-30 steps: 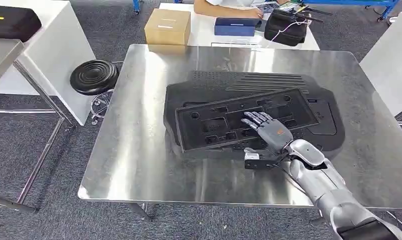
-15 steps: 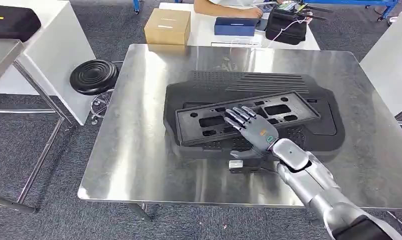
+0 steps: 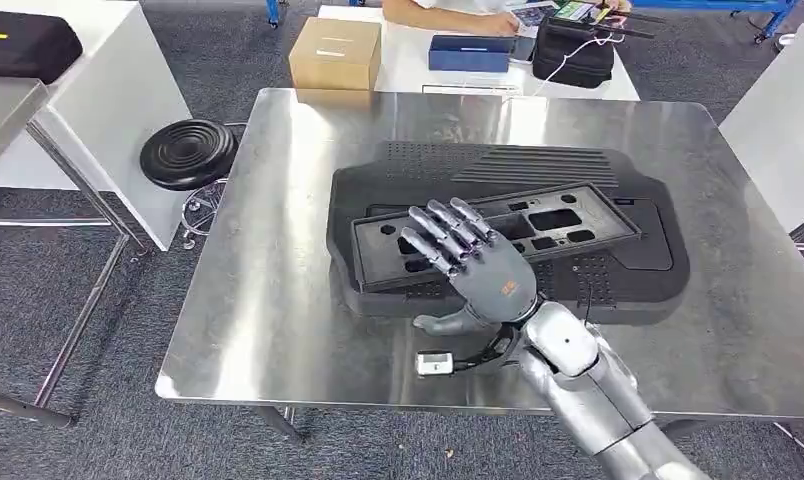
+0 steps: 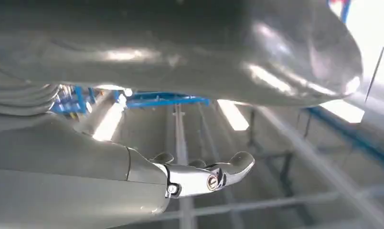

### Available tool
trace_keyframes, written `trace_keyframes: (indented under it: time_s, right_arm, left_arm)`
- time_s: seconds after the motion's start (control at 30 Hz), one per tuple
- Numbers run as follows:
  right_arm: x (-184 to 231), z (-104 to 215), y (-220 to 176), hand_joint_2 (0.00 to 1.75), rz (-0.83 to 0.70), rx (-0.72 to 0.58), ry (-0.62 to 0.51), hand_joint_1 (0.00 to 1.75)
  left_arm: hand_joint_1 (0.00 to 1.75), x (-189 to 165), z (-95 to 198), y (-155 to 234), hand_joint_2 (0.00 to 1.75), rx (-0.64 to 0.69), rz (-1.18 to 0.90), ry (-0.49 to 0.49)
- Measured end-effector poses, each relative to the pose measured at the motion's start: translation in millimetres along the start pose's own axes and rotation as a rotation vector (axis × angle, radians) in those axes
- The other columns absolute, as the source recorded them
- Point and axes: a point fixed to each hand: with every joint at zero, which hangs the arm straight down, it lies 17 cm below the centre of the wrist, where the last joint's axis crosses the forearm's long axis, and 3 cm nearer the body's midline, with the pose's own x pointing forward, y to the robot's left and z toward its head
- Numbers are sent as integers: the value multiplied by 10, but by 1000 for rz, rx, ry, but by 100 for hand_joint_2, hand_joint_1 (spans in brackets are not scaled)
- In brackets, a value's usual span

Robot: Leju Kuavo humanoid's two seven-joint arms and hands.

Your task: Take the parts from the cabinet and place them on the table.

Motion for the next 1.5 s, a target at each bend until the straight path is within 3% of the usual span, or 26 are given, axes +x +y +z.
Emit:
trace_keyframes:
  time_s: [0.07,0.17,0.27,0.47,0.63,0.8,1.5]
  right_arm:
    - [-45,-55,-230,0,-198,-102,100,0]
    - [-43,-81,-493,0,-685,-239,233,0]
    - [74,-76,-761,0,-1075,-354,255,0]
    - [159,68,-1112,0,-1506,-478,242,0]
    - [174,215,-1192,0,-1698,-534,269,0]
    - [197,380,-1267,0,-1792,-582,293,0]
    - [-38,813,-1499,0,-1768,-726,388,0]
  left_arm:
    - [0,6,1,2,0,4,9,-4]
    - [0,2,5,20,0,17,28,-11]
    - [0,-24,12,29,0,26,49,-8]
    - [0,-35,21,31,0,39,79,-11]
    - [0,-32,23,41,0,49,107,-12]
    - [0,-50,26,59,0,63,136,-6]
    - [0,-59,35,56,0,64,187,-8]
